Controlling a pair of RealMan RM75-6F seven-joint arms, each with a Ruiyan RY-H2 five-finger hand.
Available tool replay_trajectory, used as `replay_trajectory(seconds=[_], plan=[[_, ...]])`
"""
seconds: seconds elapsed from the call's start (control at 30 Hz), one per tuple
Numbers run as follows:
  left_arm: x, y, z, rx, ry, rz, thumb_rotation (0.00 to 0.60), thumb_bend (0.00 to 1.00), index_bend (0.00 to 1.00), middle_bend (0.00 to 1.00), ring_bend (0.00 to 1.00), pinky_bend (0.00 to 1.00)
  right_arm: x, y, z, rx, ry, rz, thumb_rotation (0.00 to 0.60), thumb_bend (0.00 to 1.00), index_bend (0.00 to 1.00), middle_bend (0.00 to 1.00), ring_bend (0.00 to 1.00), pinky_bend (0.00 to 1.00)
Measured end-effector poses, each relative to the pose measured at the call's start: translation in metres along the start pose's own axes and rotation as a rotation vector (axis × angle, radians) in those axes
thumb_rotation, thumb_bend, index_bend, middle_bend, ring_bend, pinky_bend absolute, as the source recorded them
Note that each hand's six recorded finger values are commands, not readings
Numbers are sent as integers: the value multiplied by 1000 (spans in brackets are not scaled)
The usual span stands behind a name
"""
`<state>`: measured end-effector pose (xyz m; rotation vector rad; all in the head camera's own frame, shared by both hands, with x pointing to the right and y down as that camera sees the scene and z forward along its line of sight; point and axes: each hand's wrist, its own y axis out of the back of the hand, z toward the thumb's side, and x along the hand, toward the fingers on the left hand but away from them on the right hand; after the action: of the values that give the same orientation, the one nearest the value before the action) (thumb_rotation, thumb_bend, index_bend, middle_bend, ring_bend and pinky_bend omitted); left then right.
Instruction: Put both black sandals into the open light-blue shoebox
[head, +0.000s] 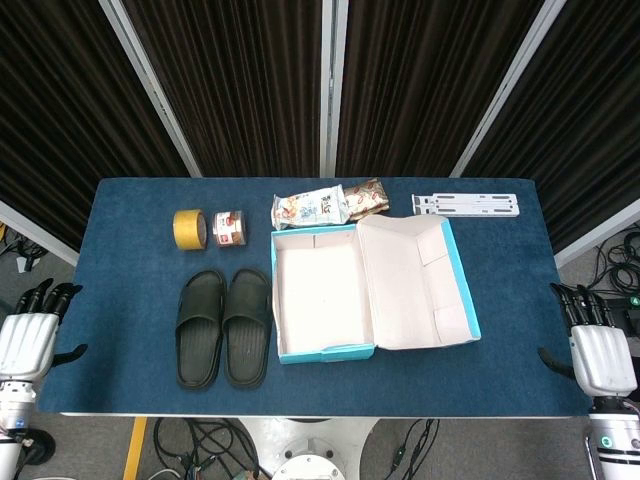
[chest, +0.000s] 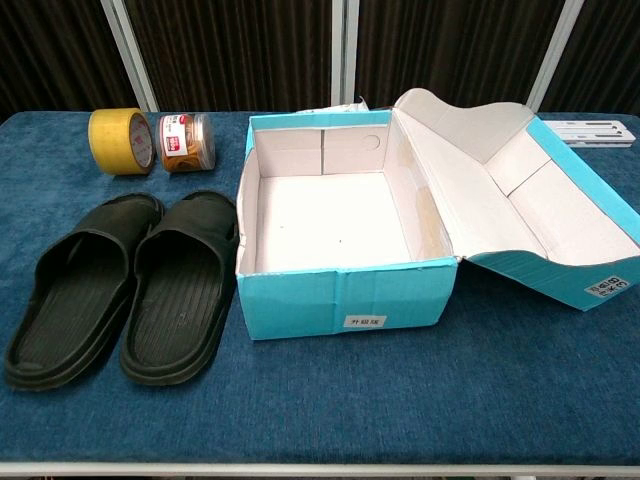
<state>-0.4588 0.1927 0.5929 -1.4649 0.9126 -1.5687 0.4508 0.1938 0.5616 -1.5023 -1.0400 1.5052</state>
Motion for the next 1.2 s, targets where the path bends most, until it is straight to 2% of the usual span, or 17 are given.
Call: replay_trajectory(seconds=[0.23,0.47,0.53,0.57,0.63,0.7,0.77,0.93,1.1,1.2], plan=[[-1,-6,0,-1,13,-5,600,30,169,144,67,151,-2,2,1,-12,5,-11,600,71,7,117,0,94],[10,5,12,-23,-22,33,600,14,170,144,73,153,-2,14,0,-4,13,-47,600,71,6,117,0,94],[17,10,18,-36,-44,40,600,5,171,144,120,181,-3,19,-1,4,17,-60,600,71,6,117,0,94],[22,13,23,-48,-61,47,600,2,179,149,171,235,-4,22,-1,11,22,-68,600,71,7,117,0,94],[33,20,31,-69,-91,56,600,0,200,177,302,425,-5,26,-1,23,31,-77,600,71,7,117,0,93],[48,27,43,-104,-130,63,600,0,208,195,394,554,-6,31,0,34,43,-86,600,71,7,117,0,94],[62,32,56,-136,-170,59,600,0,209,208,550,706,-6,35,0,42,51,-92,600,71,7,117,0,94],[91,30,91,-170,-247,2,600,0,208,209,659,742,-6,39,-2,44,53,-101,600,71,7,117,0,94],[107,7,133,-197,-294,-126,600,0,202,204,693,770,-5,37,-6,33,47,-94,600,72,7,117,0,93],[112,-7,153,-177,-312,-182,600,0,187,187,694,787,-4,35,-11,30,38,-85,600,73,7,117,0,93]])
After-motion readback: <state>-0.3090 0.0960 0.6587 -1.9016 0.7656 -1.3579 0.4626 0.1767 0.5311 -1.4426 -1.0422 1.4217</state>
